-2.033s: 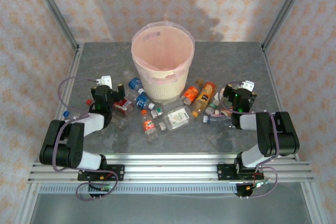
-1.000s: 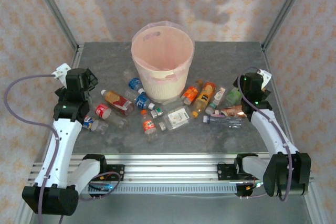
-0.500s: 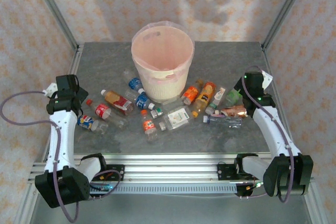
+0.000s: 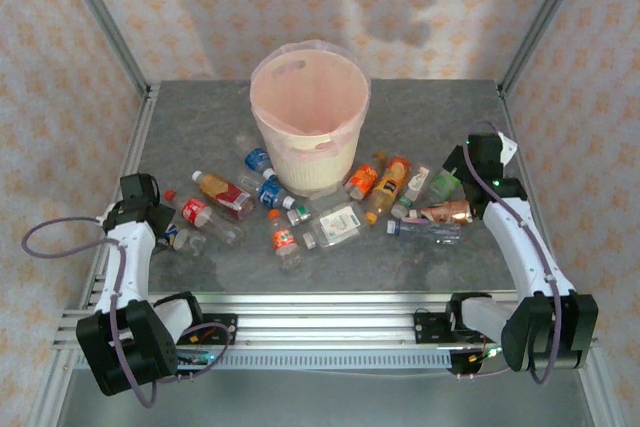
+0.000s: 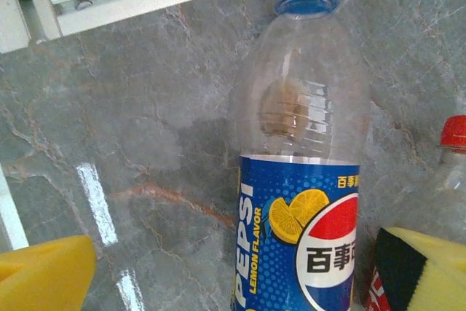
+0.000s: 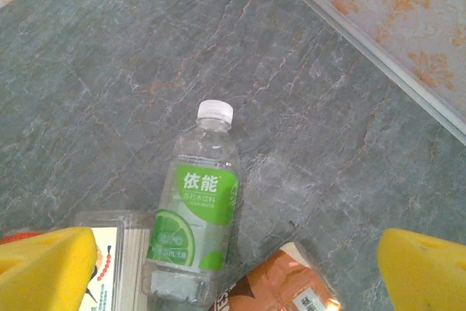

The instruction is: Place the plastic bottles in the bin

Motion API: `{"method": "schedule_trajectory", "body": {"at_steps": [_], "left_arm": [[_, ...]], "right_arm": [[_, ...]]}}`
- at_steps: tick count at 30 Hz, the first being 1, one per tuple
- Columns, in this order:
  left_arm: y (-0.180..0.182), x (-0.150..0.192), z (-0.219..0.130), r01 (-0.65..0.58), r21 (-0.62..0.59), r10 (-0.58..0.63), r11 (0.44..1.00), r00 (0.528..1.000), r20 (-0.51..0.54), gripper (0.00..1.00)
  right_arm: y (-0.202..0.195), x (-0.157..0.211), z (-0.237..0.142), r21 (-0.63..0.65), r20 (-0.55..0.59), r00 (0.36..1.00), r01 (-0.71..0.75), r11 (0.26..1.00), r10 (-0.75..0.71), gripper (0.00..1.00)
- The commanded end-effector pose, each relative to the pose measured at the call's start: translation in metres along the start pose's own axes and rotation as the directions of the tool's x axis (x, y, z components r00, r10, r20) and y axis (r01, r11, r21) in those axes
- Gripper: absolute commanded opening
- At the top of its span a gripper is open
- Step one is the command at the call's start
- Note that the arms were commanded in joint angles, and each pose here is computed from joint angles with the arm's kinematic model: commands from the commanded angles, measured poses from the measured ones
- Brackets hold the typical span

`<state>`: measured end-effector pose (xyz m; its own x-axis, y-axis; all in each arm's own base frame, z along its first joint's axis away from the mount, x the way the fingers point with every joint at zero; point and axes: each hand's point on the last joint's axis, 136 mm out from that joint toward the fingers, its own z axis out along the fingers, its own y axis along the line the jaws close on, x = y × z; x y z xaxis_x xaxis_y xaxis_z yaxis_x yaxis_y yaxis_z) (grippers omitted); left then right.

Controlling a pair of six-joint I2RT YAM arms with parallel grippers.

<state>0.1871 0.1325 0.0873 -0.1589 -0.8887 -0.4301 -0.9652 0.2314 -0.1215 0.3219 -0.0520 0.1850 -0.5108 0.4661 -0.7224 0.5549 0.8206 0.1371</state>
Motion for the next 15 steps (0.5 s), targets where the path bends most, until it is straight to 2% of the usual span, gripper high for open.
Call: {"method": "schedule_trajectory", "body": {"at_steps": [1,15], "left_arm": [[-0.017,-0.004,0.01,-0.003,0.059,0.003,0.998,1.0,-0.006,1.0],[-0.016,-0.001,0.048,0.006,0.01,-0.005,1.0,0.997,-0.074,0.99]], "right_arm": [[0.003,0.001,-0.005,-0.005,-0.017,1.0,0.003,1.0,-0.003,0.99],[0.012,0.0,-0.013,-0.018,-0.005,1.0,0.03,0.999,-0.03,0.99]]}}
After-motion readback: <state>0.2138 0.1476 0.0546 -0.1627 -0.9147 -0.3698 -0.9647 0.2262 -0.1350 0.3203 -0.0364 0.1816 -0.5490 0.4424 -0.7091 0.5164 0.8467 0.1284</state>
